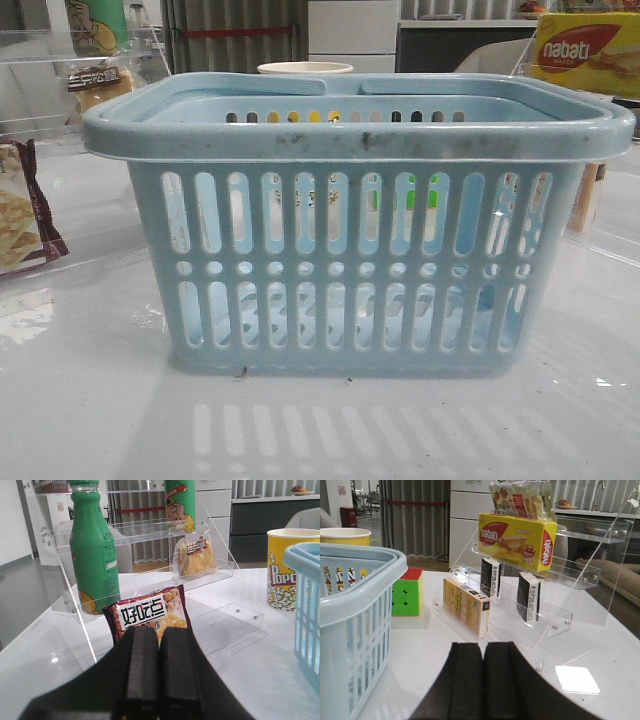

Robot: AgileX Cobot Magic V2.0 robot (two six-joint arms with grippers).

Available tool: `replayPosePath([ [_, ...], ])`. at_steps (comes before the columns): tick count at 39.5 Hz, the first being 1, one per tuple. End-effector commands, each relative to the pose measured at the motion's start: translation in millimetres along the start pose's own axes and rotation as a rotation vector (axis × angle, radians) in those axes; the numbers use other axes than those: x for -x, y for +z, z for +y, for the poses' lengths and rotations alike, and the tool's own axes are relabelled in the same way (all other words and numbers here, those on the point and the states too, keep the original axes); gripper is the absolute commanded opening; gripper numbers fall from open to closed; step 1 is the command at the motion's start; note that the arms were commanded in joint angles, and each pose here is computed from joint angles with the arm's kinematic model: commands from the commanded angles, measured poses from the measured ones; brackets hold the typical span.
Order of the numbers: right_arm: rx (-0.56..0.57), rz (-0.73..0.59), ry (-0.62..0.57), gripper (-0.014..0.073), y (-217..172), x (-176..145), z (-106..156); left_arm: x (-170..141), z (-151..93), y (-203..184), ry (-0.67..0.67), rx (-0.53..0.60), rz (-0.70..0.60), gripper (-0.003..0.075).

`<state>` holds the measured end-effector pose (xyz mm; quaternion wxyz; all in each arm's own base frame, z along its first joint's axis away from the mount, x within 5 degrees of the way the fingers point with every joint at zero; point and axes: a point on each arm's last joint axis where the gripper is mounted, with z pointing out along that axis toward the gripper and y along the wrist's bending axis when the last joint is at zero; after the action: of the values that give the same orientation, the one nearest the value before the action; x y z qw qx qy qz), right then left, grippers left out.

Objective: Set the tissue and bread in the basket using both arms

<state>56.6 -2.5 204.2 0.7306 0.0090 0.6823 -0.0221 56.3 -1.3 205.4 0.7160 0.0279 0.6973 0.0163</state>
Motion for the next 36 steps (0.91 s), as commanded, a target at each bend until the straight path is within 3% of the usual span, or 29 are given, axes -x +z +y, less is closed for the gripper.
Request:
replayPosePath([
  [1,-0.008,-0.111,0.000,0.0057,-2.0,9.0,-0.6,9.6,1.7,-1.9,-0.015,0.017,-0.105,0.0091],
  [36,-0.008,-0.111,0.000,0.0057,-2.0,9.0,-0.6,10.8,1.9,-2.0,-0.015,0.020,-0.117,0.0091],
])
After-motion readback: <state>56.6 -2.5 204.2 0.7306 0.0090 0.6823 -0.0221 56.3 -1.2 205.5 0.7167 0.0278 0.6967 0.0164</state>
